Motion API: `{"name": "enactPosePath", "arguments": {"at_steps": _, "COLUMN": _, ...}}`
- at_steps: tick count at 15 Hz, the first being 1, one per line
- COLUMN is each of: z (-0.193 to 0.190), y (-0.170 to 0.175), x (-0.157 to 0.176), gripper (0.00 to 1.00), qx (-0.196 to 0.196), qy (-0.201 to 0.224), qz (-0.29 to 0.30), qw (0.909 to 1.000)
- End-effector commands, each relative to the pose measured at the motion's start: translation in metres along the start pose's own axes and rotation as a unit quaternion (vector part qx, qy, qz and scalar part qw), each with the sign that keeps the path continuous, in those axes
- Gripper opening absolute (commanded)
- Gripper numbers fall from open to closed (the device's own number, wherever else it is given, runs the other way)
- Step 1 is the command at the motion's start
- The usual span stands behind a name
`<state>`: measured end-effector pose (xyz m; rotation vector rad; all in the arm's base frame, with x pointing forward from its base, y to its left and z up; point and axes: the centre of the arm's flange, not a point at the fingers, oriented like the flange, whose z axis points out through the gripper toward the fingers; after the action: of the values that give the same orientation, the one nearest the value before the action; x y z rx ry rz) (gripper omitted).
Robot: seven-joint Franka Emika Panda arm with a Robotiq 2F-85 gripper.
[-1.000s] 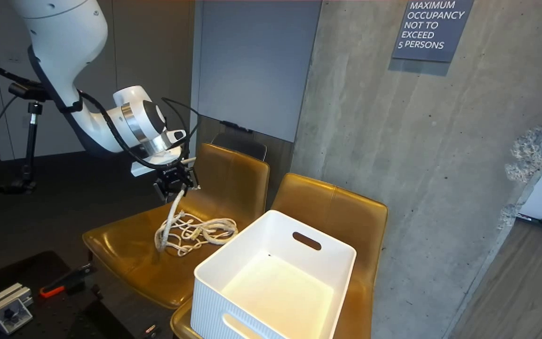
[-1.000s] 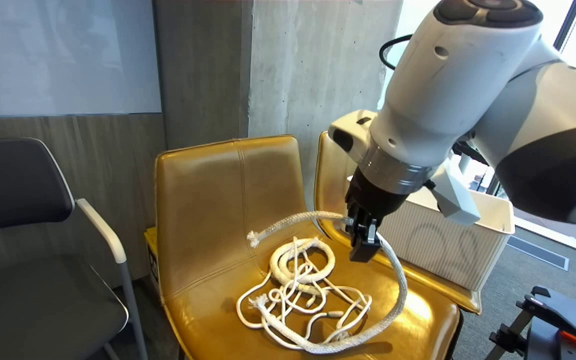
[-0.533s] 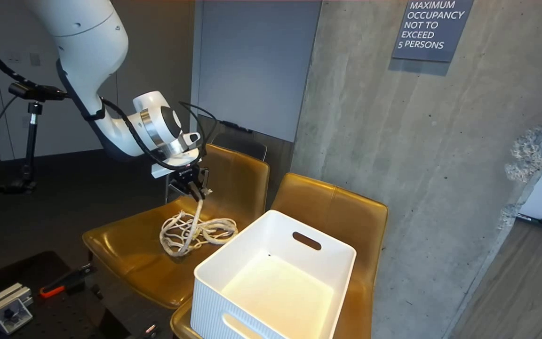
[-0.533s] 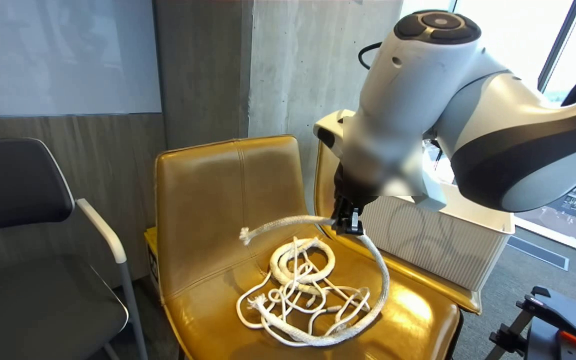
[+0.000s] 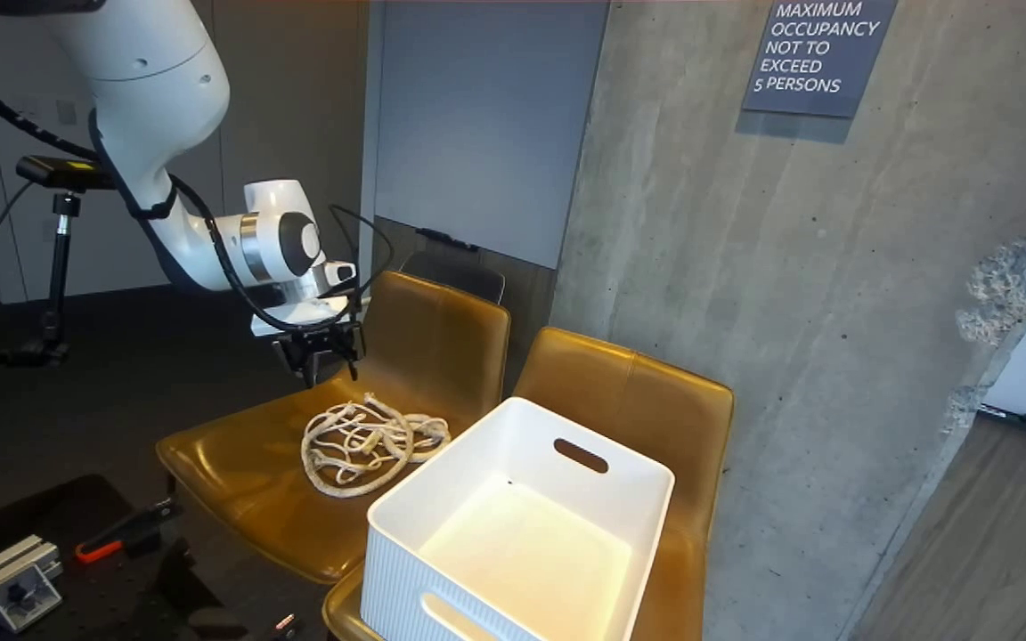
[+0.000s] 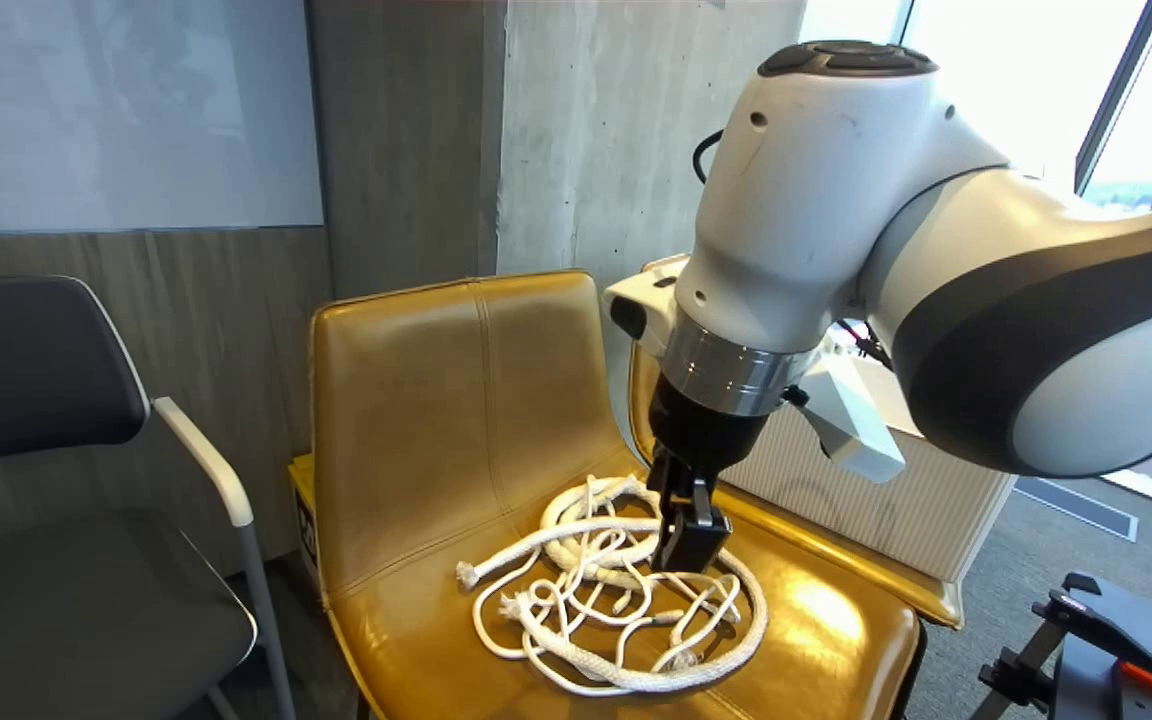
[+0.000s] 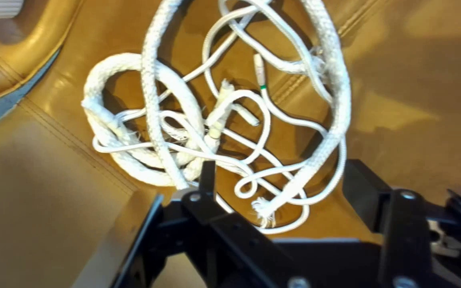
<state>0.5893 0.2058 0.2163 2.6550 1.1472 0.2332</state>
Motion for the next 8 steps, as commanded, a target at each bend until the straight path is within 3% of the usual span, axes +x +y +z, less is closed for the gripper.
{"name": "enactPosePath", "arguments": {"at_steps": 1, "z": -0.023, "y": -0.014, "x": -0.018, "gripper": 1.00, "qx": 0.034, "qy": 0.000, "qz": 0.018, "qw": 0.9993}}
{"name": "enactPosePath", "arguments": {"at_steps": 2, "z": -0.004, "y": -0.011, "x": -0.004, "gripper": 0.95, "qx": 0.019, "qy": -0.001, "qz": 0.012, "qw": 0.9997}}
{"name": "enactPosePath", "arguments": {"at_steps": 3, "z": -0.007, "y": -0.013, "x": -0.006, "gripper": 1.00, "qx": 0.024, "qy": -0.002, "qz": 0.015, "qw": 0.9996}}
{"name": "enactPosePath", "arguments": {"at_steps": 8, "z": -0.011, "y": -0.015, "x": -0.011, "gripper": 1.00, "qx": 0.026, "qy": -0.003, "qz": 0.018, "qw": 0.9995}}
